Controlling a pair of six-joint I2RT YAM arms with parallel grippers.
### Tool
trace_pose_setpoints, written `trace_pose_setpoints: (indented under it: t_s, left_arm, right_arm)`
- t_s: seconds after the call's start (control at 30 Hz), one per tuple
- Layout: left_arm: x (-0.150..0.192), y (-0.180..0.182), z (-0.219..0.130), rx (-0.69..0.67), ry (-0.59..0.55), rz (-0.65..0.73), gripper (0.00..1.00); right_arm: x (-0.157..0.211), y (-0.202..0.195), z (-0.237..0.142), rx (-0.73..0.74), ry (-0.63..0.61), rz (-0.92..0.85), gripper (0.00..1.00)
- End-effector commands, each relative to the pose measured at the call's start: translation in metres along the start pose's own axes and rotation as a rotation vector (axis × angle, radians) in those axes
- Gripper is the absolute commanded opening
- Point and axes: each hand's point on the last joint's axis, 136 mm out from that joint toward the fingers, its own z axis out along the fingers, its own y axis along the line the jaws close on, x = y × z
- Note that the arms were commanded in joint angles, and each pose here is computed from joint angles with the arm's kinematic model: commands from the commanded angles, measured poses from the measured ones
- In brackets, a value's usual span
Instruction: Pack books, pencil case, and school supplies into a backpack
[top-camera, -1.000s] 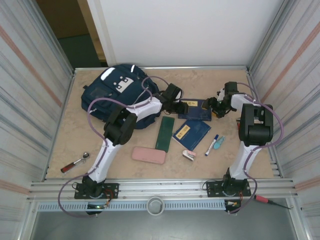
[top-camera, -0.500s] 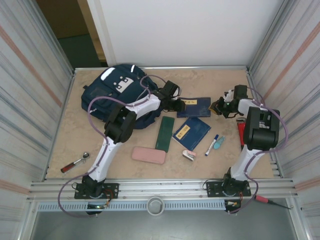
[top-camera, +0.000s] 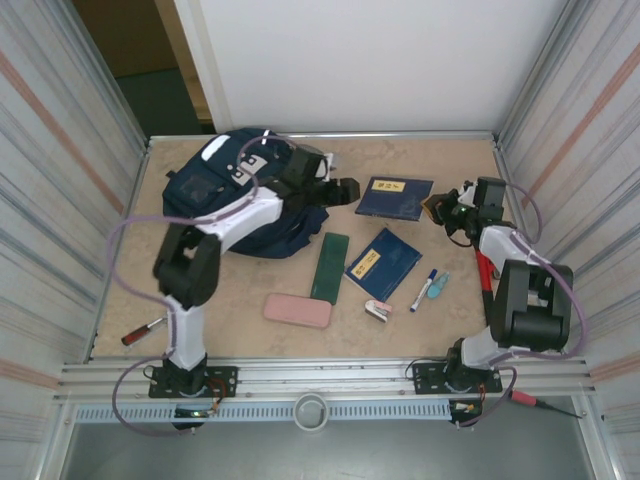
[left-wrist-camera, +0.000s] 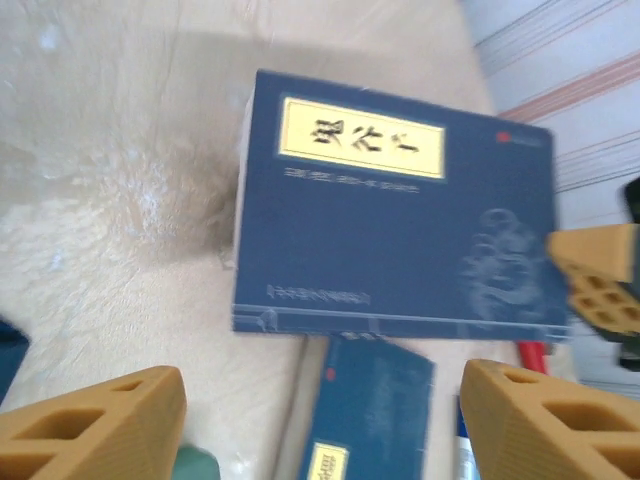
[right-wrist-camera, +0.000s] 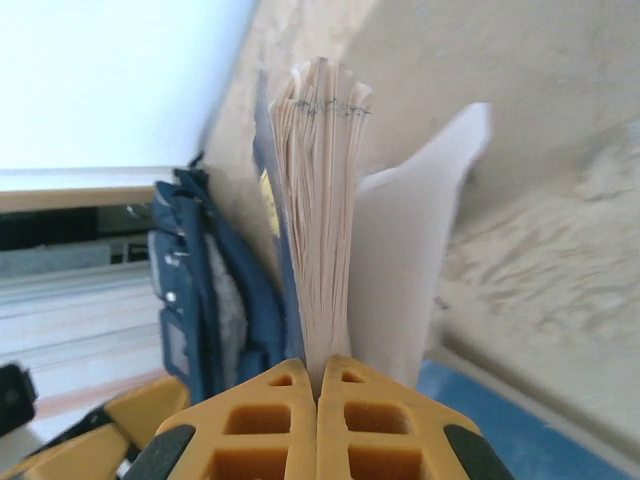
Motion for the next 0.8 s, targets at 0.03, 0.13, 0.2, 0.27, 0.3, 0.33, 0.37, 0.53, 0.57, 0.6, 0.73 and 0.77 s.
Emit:
trace_pose_setpoints:
  t_s: [0.03,0.13,0.2,0.27,0.3,0.33,0.37,0.53,0.57,0.6,0.73,0.77]
  left_arm:
    - [-0.006,-0.019,-0.037,0.097,-0.139,-0.144,0.81]
    - [0.004,-0.026,-0.046,0.159,-0.151,-0.226,0.84]
    - [0.009,-0.033,-0.051,0.186,-0.153,-0.253,0.87]
    - [0.014,-0.041,-0.055,0.214,-0.159,-0.275,0.91]
    - [0.015,-0.045,-0.056,0.228,-0.160,-0.283,0.92]
    - [0.016,-0.049,-0.056,0.241,-0.161,-0.288,0.93]
    - [0.015,-0.051,-0.056,0.251,-0.162,-0.296,0.94]
    - [0.010,-0.055,-0.054,0.288,-0.184,-0.328,0.94]
    - [0.010,-0.055,-0.053,0.290,-0.184,-0.336,0.94]
    - [0.008,-0.055,-0.052,0.294,-0.188,-0.342,0.94]
    - [0.007,-0.053,-0.048,0.295,-0.194,-0.372,0.93]
    - [0.006,-0.052,-0.048,0.295,-0.199,-0.379,0.93]
  right_arm:
    - [0.000,0.070,-0.017,-0.166,-0.155,0.031,0.00]
    - [0.018,0.090,-0.020,-0.206,-0.195,0.034,0.00]
    - [0.028,0.100,-0.021,-0.228,-0.213,0.030,0.00]
    - [0.037,0.109,-0.022,-0.259,-0.222,0.032,0.00]
    - [0.043,0.113,-0.022,-0.272,-0.220,0.035,0.00]
    - [0.047,0.116,-0.022,-0.285,-0.222,0.037,0.00]
    - [0.051,0.119,-0.022,-0.298,-0.220,0.039,0.00]
    - [0.070,0.129,-0.023,-0.355,-0.204,0.061,0.00]
    - [0.073,0.130,-0.022,-0.360,-0.199,0.065,0.00]
    - [0.077,0.132,-0.023,-0.371,-0.197,0.069,0.00]
    - [0.086,0.140,-0.026,-0.403,-0.189,0.074,0.00]
    - [0.088,0.142,-0.027,-0.408,-0.192,0.071,0.00]
